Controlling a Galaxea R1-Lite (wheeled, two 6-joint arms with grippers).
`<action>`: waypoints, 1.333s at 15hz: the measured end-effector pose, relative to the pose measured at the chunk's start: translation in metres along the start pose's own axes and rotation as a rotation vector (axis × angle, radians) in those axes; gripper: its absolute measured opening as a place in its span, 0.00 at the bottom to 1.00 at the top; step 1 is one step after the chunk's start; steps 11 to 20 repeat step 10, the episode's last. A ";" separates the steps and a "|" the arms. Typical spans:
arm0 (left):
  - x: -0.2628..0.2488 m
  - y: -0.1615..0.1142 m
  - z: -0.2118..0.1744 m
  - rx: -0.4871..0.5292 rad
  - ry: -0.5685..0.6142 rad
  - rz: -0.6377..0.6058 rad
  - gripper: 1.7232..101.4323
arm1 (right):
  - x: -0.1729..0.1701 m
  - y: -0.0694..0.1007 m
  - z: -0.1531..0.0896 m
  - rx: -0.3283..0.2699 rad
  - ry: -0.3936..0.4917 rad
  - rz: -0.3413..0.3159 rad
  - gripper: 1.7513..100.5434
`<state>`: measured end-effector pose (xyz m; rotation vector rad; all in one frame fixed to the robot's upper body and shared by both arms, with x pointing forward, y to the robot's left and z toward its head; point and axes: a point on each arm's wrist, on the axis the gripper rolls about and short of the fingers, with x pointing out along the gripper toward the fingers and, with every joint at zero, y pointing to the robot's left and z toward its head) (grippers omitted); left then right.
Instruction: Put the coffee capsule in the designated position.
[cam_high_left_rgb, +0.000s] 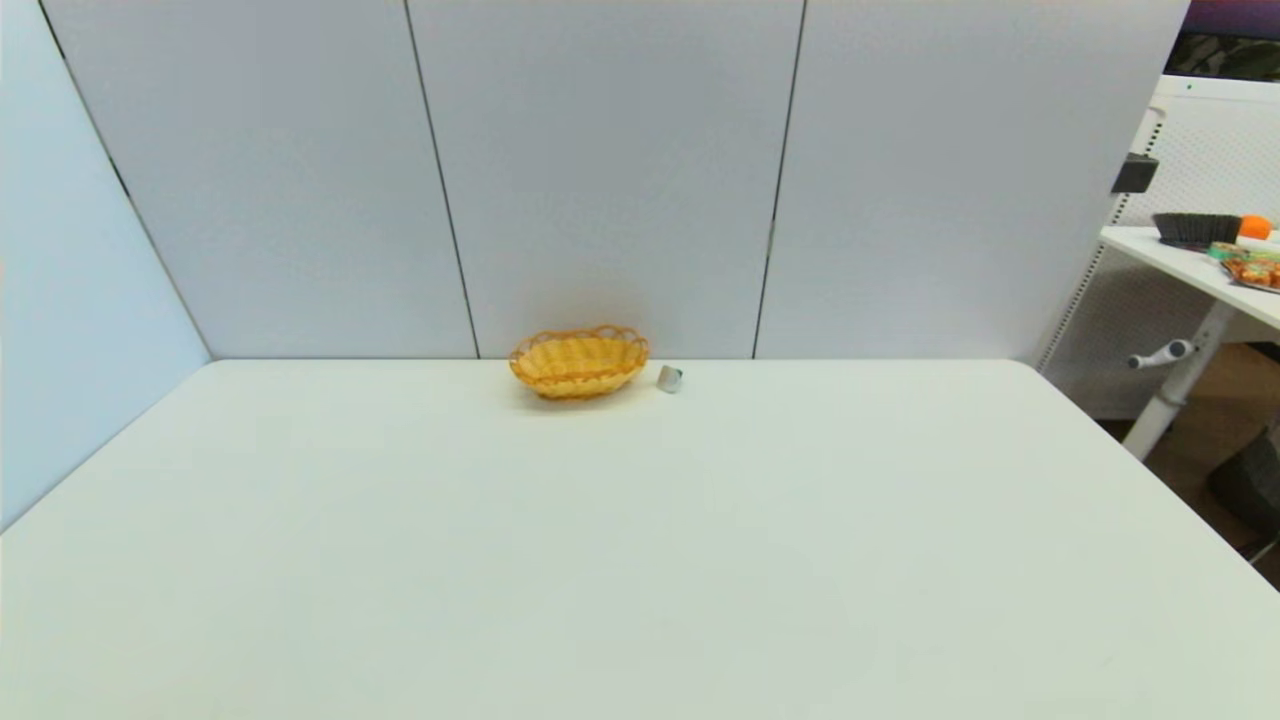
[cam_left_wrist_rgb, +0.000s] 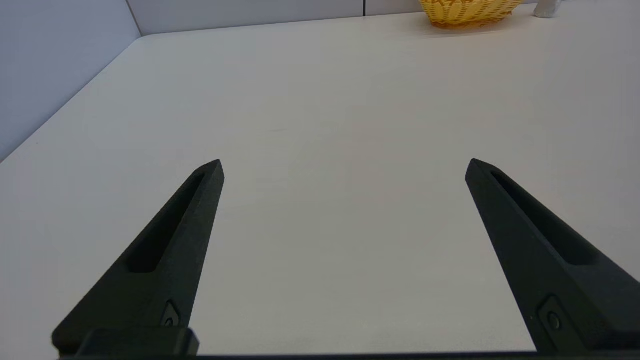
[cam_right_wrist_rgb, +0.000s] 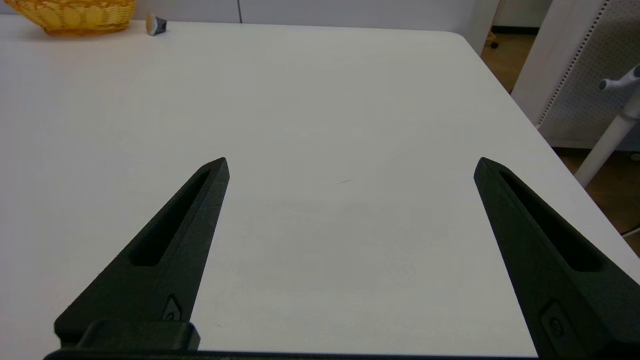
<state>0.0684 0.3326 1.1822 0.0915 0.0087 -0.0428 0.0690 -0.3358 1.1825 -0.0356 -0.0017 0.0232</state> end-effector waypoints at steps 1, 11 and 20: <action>0.000 0.000 0.000 0.000 0.000 0.000 0.96 | 0.000 0.000 0.000 -0.004 0.000 0.000 0.96; 0.000 0.000 0.000 -0.001 0.000 0.000 0.96 | 0.000 0.000 0.000 0.016 0.001 -0.021 0.96; 0.000 0.000 0.000 -0.001 0.000 0.000 0.96 | 0.000 0.000 0.000 0.016 0.001 -0.021 0.96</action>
